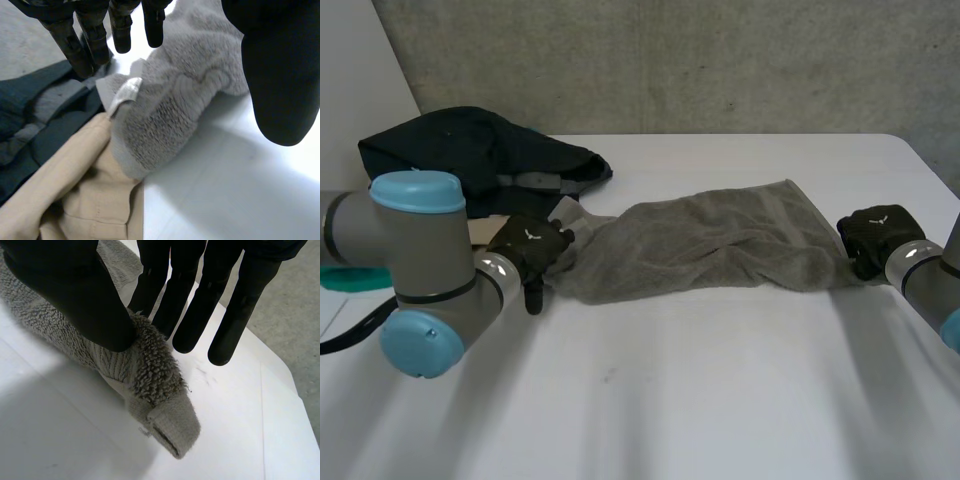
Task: Fold the laundry.
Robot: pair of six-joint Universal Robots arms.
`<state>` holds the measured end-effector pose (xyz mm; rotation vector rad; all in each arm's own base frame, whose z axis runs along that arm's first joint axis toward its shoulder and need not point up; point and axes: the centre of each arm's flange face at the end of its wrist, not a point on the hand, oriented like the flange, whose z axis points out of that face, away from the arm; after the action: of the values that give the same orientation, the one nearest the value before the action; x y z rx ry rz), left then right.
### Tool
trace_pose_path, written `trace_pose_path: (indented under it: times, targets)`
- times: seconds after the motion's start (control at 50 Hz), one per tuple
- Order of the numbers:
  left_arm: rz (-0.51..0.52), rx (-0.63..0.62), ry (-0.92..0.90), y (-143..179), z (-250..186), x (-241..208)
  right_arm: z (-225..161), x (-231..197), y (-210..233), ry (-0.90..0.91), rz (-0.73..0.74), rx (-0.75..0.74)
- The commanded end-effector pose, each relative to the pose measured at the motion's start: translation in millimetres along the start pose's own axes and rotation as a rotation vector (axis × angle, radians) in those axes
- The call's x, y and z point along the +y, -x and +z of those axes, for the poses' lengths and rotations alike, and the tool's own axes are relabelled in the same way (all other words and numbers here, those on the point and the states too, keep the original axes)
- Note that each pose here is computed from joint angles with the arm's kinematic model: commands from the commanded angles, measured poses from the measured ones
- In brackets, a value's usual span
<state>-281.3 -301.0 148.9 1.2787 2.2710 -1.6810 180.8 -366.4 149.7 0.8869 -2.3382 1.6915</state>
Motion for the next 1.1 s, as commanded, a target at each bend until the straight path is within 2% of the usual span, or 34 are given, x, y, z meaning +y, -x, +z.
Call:
trace_pose_path:
  times: [0.02,0.14,0.26,0.42,0.52,0.56,0.64,0.74,0.82,0.94,1.1]
  targets:
    - [0.035,0.003,0.01,-2.1,25.4,10.4,-1.3,1.1,1.3,0.011,-0.025,-0.014]
    - [0.035,0.002,-0.004,-3.7,42.5,9.7,-3.7,0.6,1.4,0.018,-0.042,-0.018]
    - [0.031,-0.007,-0.026,1.1,31.1,-10.0,-11.9,0.2,-0.4,0.043,-0.036,-0.029]
    - [-0.052,-0.058,-0.072,30.6,-29.6,-58.0,-43.5,-24.8,-26.0,0.023,-0.076,0.012]
    - [-0.141,-0.111,-0.227,60.5,-85.5,-105.2,-68.2,-62.4,-46.2,-0.096,-0.103,0.05]
    - [-0.156,-0.097,-0.249,61.9,-90.1,-109.7,-72.9,-72.9,-48.9,-0.136,-0.106,0.058]
    - [-0.187,-0.043,-0.276,63.3,-74.4,-110.9,-74.7,-92.1,-46.8,-0.219,-0.081,0.061]
    - [-0.215,-0.095,-0.189,74.0,-30.4,-95.1,-51.4,-97.9,-49.2,-0.293,-0.012,0.12]
    - [-0.225,-0.107,-0.086,69.1,5.1,-73.5,-22.7,-87.0,-36.9,-0.308,0.044,0.156]
    - [-0.223,-0.097,0.047,46.1,53.7,-31.1,8.3,-60.0,-8.9,-0.275,0.042,0.182]
    - [-0.242,-0.145,-0.021,59.3,66.7,-34.2,20.4,-40.4,10.2,-0.24,0.046,0.232]
